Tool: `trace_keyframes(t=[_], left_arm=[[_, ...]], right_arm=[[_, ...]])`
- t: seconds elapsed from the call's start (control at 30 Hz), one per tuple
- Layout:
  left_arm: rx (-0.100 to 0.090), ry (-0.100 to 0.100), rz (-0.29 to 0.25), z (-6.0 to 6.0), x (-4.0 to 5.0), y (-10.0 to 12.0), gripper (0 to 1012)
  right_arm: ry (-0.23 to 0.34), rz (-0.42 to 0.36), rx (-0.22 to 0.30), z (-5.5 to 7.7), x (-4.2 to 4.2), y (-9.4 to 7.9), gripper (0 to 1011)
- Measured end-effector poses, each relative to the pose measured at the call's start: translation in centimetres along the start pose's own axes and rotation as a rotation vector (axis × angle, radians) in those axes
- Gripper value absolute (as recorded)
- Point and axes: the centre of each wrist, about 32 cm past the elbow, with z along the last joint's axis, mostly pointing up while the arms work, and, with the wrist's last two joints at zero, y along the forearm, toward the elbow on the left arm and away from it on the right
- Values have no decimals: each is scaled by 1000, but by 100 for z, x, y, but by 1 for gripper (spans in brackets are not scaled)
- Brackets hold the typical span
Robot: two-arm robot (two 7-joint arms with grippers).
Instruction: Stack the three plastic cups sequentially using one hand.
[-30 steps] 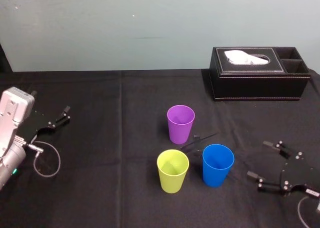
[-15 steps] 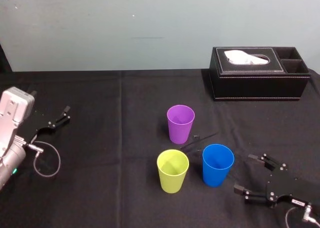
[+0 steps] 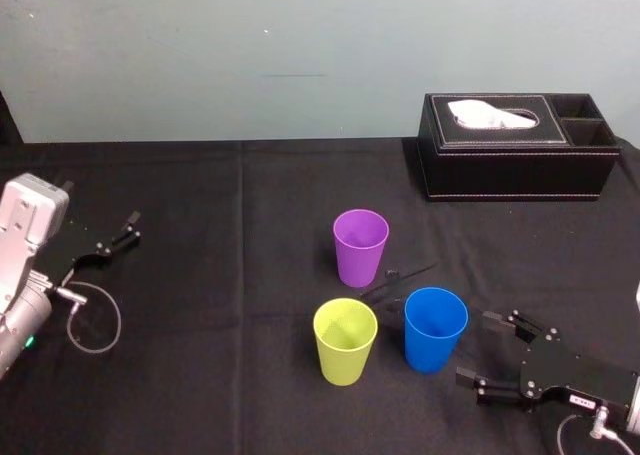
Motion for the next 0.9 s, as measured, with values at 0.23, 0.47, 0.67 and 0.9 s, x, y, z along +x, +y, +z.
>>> trace_keyframes(t=[0.23,0.47,0.67,0.9], left_arm=[[0,0,0,0,0,0,1010],[0,0,0,0,0,0,1010],[0,0,0,0,0,0,1010],[0,0,0,0,0,0,1010]], right_arm=[[22,3,7,5,10,56,1000],[36,5,7,2,17,120,1000],[43,11,10,7,17,169,1000],[47,21,12,19,9,226,1000]])
